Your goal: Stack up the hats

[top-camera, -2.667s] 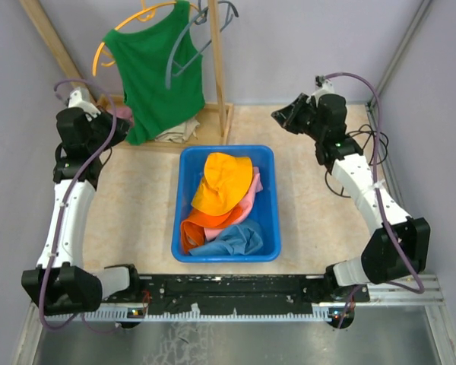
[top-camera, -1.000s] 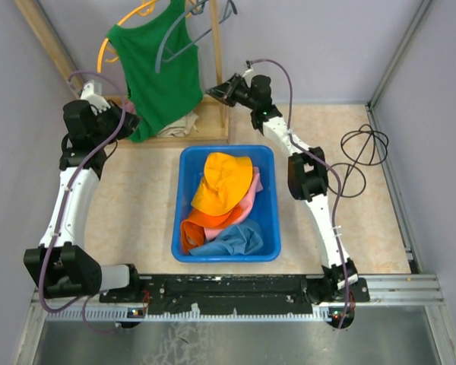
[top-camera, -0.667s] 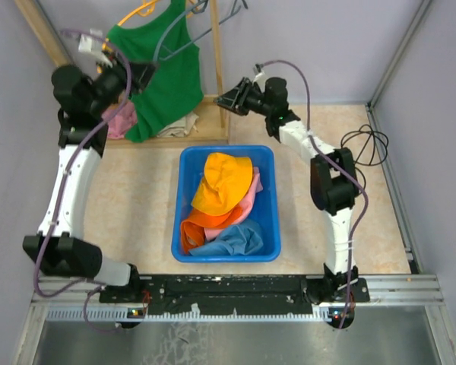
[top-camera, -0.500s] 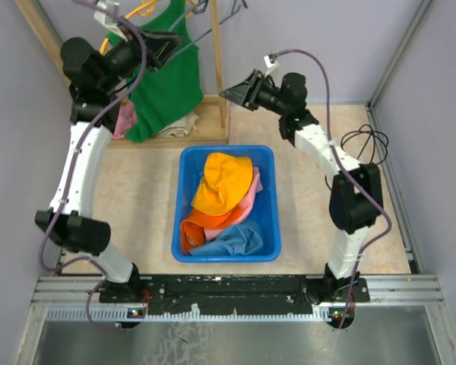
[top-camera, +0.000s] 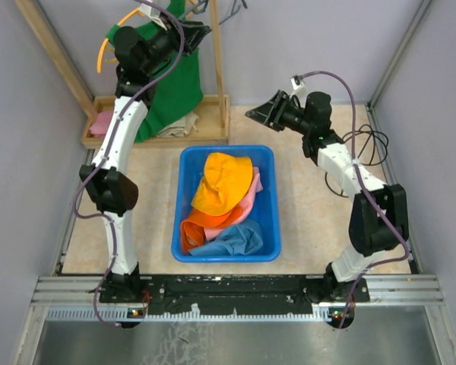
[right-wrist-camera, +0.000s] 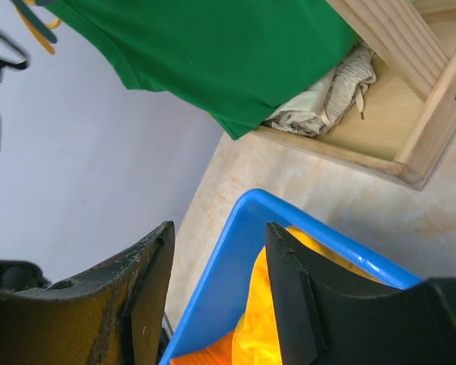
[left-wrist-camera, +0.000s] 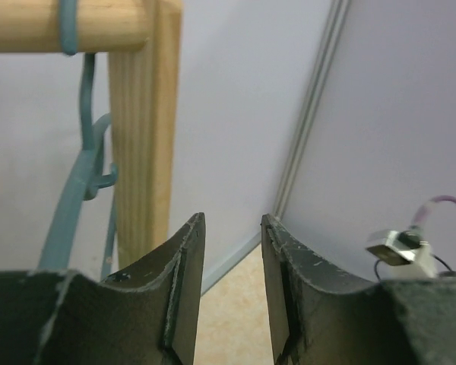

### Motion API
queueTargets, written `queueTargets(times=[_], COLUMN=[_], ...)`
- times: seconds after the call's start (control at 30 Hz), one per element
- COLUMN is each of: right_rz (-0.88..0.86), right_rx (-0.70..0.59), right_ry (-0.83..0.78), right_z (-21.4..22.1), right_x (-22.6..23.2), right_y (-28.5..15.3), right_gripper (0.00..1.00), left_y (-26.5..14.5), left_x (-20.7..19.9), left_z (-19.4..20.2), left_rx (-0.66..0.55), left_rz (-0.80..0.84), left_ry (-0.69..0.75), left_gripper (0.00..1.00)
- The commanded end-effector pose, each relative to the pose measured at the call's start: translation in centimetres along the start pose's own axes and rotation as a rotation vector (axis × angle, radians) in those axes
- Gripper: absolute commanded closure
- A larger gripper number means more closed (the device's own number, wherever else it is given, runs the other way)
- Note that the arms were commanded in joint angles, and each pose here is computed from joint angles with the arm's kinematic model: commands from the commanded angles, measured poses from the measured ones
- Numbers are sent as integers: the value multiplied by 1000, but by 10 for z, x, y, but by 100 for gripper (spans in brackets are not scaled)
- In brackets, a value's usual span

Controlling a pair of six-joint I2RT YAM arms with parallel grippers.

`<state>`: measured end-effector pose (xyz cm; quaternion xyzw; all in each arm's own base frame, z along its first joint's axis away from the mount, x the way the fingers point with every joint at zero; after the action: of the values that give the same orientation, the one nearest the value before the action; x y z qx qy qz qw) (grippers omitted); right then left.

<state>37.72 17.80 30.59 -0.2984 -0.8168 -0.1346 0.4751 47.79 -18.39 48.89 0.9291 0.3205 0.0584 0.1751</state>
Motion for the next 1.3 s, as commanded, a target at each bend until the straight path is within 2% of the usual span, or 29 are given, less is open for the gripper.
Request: queueTargets(times=[0.0, 0.2, 0.43, 0.73, 0.87, 1.1, 1.2, 1.27], right_rz=[-57, -2, 17, -9, -27, -39, -46, -50], right_rx=[-71, -105, -133, -136, -135, -123, -104, -86], right_ry=[-128, -153, -176, -129, -110, -91, -78, -70], right_z=[-10, -11, -19, -22, -24, -22, -19, -15], right_x=[40, 41, 47, 41, 40, 38, 36, 36], right_y=[-26, -41, -43, -33, -28, -20, -13, -7], right_gripper=[48, 47, 46, 46, 46, 46, 46, 45], left_y=[15, 18, 1, -54, -87, -143, -166, -179], left_x=[22, 62, 97, 147, 169, 193, 193, 191], left_z=[-3, 17, 7, -14, -16, -21, -27, -31], left_rx=[-118, -198, -233, -137, -88, 32, 81, 104], left_rz=[-101, -365, -618, -892, -984, -1187, -1359, -1434], left_ry=[99, 176, 338, 454, 444, 453, 457, 470], left_gripper=[59, 62, 68, 71, 72, 81, 91, 93])
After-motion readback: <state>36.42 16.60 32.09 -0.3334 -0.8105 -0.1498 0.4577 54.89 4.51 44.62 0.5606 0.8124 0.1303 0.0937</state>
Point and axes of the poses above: each gripper's point midway between its finger pads, its own y axis out along the fingers, its own x axis along the line the jaws close on, z = x × y, the point moved 9 cm from there along -y, back along the fingers, and after that the axes turned 8 degrees about y, right-handed, at the moved point
